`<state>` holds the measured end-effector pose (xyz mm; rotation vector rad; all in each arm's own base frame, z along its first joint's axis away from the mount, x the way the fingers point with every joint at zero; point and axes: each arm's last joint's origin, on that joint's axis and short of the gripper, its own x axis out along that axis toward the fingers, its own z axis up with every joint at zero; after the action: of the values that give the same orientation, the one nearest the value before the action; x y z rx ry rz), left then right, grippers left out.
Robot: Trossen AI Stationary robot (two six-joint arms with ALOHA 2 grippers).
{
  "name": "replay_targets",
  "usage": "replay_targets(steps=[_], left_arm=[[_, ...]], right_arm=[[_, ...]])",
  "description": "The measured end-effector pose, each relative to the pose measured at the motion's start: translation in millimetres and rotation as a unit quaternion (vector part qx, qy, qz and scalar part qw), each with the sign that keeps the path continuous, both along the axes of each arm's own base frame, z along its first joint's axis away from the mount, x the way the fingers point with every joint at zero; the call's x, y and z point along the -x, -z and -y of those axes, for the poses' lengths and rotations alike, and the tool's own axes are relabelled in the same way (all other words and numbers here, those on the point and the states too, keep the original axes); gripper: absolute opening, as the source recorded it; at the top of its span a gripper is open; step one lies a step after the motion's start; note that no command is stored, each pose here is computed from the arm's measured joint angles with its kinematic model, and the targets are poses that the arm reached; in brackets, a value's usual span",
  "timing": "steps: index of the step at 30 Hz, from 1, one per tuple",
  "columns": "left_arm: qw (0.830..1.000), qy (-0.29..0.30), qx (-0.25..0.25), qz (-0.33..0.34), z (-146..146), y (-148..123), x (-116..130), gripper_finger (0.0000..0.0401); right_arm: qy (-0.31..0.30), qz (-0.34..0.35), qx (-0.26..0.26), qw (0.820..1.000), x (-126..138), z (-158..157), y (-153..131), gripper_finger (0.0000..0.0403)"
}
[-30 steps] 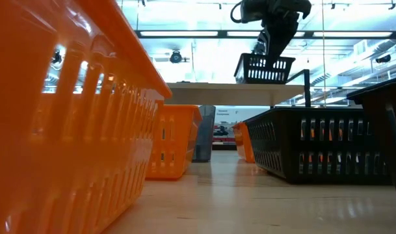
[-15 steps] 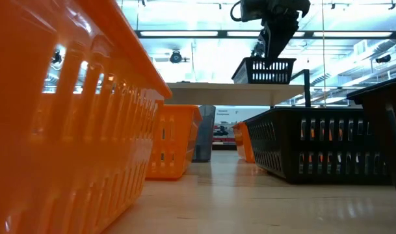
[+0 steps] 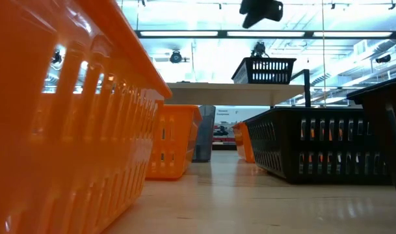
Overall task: Stack baskets on shelf by color
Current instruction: Put the top orange bin on the shelf
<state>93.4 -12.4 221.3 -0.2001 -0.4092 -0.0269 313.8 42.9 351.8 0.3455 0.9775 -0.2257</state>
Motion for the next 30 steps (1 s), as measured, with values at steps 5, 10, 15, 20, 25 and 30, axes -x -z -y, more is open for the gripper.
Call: replay_targets(steps=[5, 10, 15, 20, 25, 30], left_arm=[[1.0, 0.0, 0.0, -0.002, 0.0, 0.4, -0.2, 0.0172], [1.0, 0.001, 0.001, -0.004, 0.1, 0.6, -0.3, 0.0172], [1.0, 0.001, 0.001, -0.003, 0.1, 0.6, -0.2, 0.0172], [1.0, 0.001, 0.001, -0.004, 0.1, 0.7, -0.2, 0.0172], [1.0, 0.001, 0.001, -0.004, 0.1, 0.7, -0.2, 0.0172], [1.0, 0.001, 0.001, -0.004, 0.1, 0.7, -0.2, 0.0172]], right_arm=[[0.005, -0.031, -0.01, 0.999, -13.8, -15.5, 20.2, 0.0176], [0.022, -0.089, -0.008, 0.996, -29.4, -19.6, 50.2, 0.0176], [0.038, -0.137, -0.004, 0.99, -46.6, -22.9, 83.2, 0.0173], [0.033, -0.189, 0.011, 0.981, -56.1, -18.2, 110.3, 0.0164], [0.034, -0.207, 0.018, 0.978, -62.6, -11.1, 124.2, 0.0158], [0.03, -0.198, 0.029, 0.979, -65.9, -5.3, 125.2, 0.0156]])
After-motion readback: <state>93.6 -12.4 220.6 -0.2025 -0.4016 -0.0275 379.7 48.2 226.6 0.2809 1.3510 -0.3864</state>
